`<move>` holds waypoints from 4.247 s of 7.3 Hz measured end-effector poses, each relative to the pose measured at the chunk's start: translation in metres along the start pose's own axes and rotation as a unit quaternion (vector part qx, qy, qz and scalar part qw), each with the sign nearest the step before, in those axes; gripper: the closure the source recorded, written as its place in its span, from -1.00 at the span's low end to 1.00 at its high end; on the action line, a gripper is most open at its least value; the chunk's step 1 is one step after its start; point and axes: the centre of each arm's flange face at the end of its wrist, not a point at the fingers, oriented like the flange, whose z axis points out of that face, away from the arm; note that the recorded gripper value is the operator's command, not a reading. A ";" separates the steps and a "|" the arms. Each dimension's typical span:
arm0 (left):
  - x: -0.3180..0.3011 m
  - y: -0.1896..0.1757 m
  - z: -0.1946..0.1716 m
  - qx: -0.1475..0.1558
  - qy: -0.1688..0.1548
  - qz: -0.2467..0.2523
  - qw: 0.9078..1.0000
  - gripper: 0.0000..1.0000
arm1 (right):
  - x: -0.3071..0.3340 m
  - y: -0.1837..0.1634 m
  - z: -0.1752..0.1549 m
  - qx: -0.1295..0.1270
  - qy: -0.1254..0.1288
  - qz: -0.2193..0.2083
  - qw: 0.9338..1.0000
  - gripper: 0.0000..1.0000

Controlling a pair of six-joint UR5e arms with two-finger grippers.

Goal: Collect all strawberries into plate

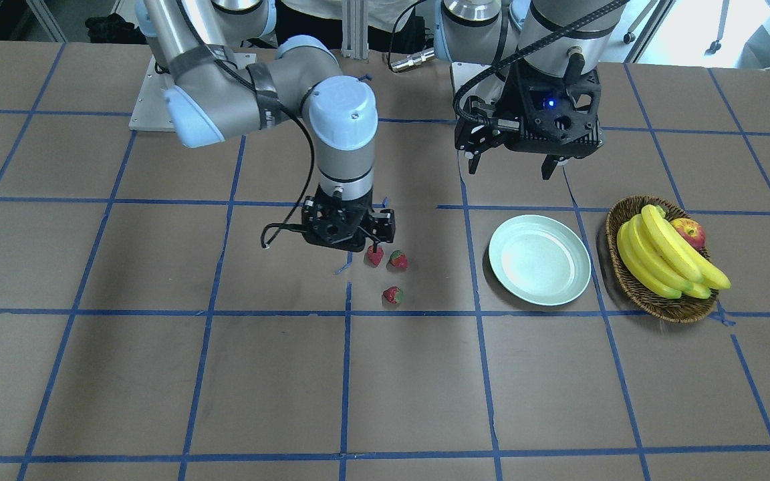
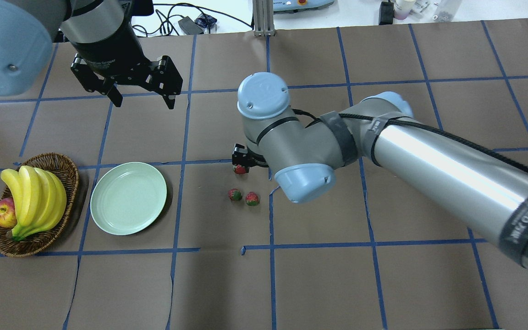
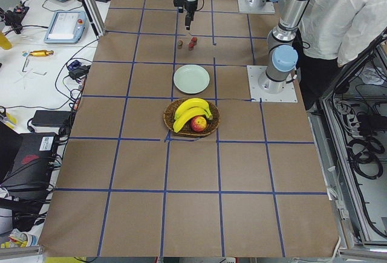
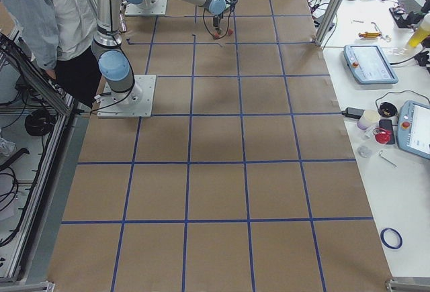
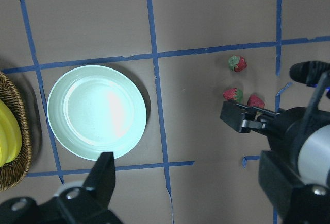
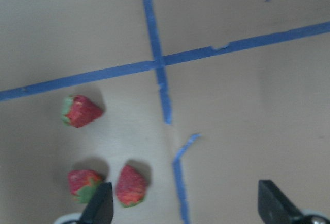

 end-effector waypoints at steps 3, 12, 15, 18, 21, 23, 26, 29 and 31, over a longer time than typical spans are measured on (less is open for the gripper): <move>0.000 0.000 0.000 0.000 0.000 0.000 1.000 -1.00 | 0.107 -0.036 -0.092 -0.002 0.027 -0.036 0.999 -1.00; 0.001 -0.001 0.015 -0.012 0.004 -0.007 1.000 -1.00 | 0.148 -0.038 -0.236 -0.004 0.003 -0.107 0.994 -1.00; 0.002 -0.002 0.017 -0.014 0.004 -0.009 1.000 -1.00 | 0.160 -0.051 -0.239 0.016 -0.011 -0.124 0.992 -1.00; 0.002 -0.002 0.019 -0.016 0.004 -0.010 1.000 -1.00 | 0.160 -0.058 -0.239 0.039 -0.012 -0.122 0.992 -1.00; 0.029 0.002 0.066 -0.047 0.009 0.009 0.999 -1.00 | 0.159 -0.059 -0.238 0.039 -0.013 -0.122 0.992 -1.00; 0.071 0.018 0.156 -0.033 0.026 -0.003 0.999 -1.00 | 0.160 -0.058 -0.237 0.036 -0.013 -0.123 0.992 -1.00; 0.091 0.030 0.250 -0.042 0.043 -0.052 0.997 -0.87 | 0.160 -0.058 -0.236 0.034 -0.013 -0.123 0.992 -1.00; 0.124 0.030 0.289 -0.047 0.054 -0.170 0.983 -0.58 | 0.160 -0.058 -0.236 0.033 -0.013 -0.123 0.992 -1.00; 0.139 0.041 0.315 -0.054 0.037 -0.220 0.973 -0.48 | 0.160 -0.058 -0.236 0.033 -0.013 -0.123 0.992 -1.00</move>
